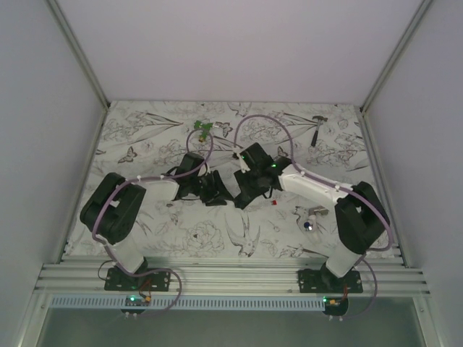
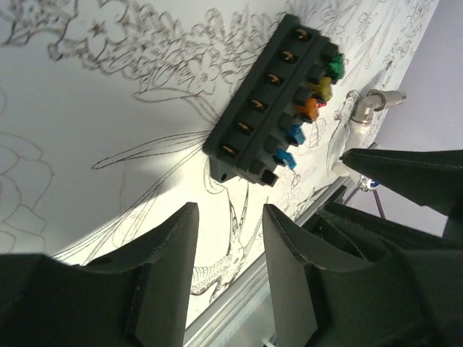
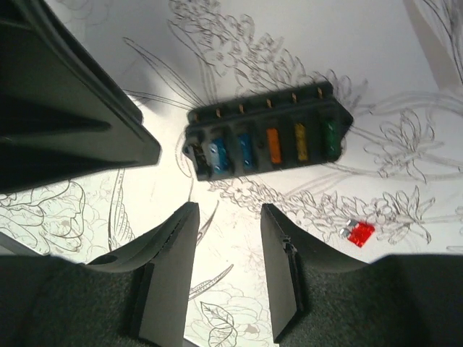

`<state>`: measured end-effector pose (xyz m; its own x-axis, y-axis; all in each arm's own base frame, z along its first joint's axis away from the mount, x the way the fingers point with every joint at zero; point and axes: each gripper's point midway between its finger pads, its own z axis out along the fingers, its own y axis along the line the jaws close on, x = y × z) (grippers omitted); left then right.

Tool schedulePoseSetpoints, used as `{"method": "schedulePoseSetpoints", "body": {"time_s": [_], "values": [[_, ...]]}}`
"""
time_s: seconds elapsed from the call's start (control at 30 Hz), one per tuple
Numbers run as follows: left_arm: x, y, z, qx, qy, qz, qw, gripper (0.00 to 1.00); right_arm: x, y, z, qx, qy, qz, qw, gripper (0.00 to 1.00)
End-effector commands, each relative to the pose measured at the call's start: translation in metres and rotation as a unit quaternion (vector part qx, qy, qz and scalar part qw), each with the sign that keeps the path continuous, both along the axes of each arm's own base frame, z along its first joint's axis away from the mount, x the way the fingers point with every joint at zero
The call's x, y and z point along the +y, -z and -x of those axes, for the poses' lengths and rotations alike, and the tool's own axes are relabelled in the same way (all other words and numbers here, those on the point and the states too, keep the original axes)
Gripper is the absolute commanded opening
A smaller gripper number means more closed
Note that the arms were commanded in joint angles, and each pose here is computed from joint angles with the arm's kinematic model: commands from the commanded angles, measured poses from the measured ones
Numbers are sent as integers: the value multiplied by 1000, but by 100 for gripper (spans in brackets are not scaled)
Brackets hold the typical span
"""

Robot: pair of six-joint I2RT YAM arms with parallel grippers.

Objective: Snap on the fuse box
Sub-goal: Install the fuse at the fuse box base.

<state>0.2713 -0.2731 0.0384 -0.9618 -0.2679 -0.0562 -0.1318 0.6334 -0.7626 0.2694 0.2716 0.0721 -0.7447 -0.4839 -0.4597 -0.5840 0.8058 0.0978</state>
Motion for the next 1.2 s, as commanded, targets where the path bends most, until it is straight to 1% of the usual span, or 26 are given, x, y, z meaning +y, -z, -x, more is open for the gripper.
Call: {"method": "schedulePoseSetpoints", "body": {"time_s": [0.0,0.07,0.13,0.23,0.3,0.4,0.57,0.7,0.9,1.07,1.17], "values": [[5,-11,-10,-39,21,-26,999,44,1,-11,-5,-3,51,-71,996,46],[2,-11,-11,-35,25,-22,999,44,-2,-3,-4,2,68,-70,995,46],[-2,-11,-12,-31,30,-18,999,45,-10,7,-7,15,101,-69,992,46],[-6,-12,-15,-35,36,-17,999,45,-7,7,-7,32,123,-121,984,49],[-9,-12,-18,-40,43,-17,998,46,2,4,-7,38,122,-161,979,57],[-14,-12,-22,-43,57,-12,997,46,3,13,-7,52,136,-175,974,59],[-19,-10,-26,-46,69,-8,997,46,-2,15,-12,51,155,-203,966,60],[-24,-10,-29,-45,80,-1,996,46,0,17,-13,67,155,-234,957,61],[-32,-9,-26,-35,99,16,994,44,10,26,-15,84,148,-262,950,60],[-35,-7,-15,-20,107,22,994,42,19,23,-19,86,123,-277,949,60],[-32,-5,-9,-8,102,23,995,40,21,23,-21,85,108,-282,949,58]]}}
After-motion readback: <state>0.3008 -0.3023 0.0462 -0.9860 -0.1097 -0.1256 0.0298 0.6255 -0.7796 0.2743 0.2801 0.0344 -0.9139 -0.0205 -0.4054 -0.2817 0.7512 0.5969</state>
